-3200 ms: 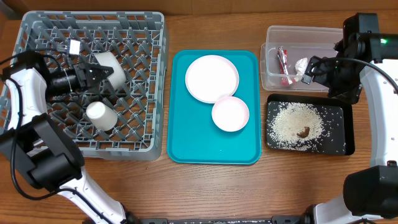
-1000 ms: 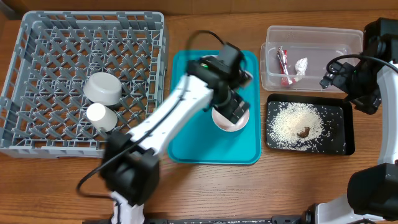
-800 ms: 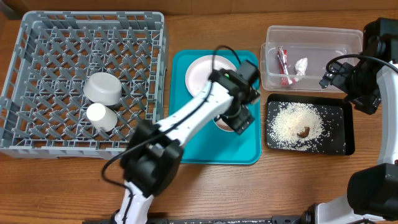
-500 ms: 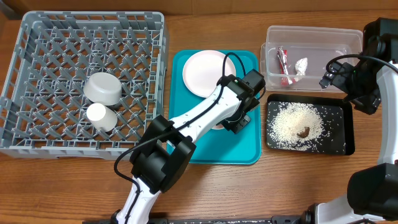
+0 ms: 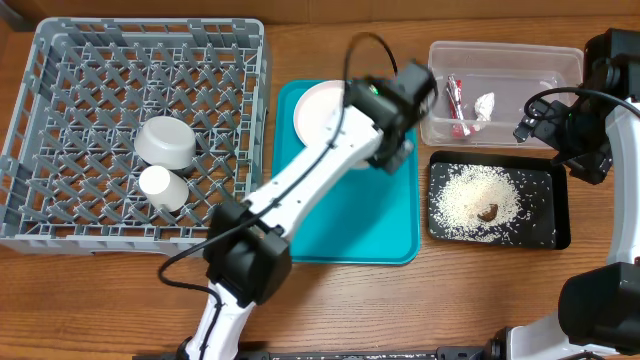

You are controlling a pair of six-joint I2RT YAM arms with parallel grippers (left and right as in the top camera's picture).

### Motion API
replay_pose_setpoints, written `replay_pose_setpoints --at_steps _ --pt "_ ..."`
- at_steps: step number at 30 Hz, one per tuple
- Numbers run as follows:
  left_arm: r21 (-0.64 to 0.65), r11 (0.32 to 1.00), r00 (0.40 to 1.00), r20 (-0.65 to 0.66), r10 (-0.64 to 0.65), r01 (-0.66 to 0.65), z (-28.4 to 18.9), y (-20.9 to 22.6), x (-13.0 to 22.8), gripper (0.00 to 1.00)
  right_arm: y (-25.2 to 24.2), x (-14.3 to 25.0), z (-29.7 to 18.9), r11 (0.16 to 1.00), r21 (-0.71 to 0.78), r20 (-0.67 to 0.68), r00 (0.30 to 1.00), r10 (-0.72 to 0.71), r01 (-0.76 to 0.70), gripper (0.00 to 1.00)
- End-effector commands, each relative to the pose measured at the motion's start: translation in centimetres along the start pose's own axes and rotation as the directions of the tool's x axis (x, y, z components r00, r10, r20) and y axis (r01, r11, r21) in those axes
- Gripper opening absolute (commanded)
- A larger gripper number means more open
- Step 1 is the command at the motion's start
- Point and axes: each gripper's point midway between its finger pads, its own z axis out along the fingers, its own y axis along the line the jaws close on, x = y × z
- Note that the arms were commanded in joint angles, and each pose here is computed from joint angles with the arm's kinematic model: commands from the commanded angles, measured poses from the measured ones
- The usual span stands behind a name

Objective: Sort waste into correct bins and load items into the dishwasher
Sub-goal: 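Carry the small pink bowl into the dish rack and release it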

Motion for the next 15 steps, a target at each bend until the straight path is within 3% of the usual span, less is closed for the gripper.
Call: replay_pose_setpoints --at_steps 1,5,15 --pt "-0.018 0.993 0.981 0.159 -0.111 0.115 -6.1 4.6 -2.5 0.04 0.1 -0.5 -1.3 1.000 -0.018 0.044 0.999 0.008 -0.007 1.00" --pt "0.024 0.981 0.955 0.225 -0.193 0.192 -8.1 9.0 -3.3 0.04 0.1 -0.5 -1.3 1.000 -0.019 0.044 0.999 0.008 -0.007 1.00" --pt "0.430 0.882 0.877 0.328 -0.353 0.194 -11.7 18.6 -1.3 0.04 0.1 -0.5 -1.3 1.000 -0.019 0.046 0.999 0.008 -0.007 1.00"
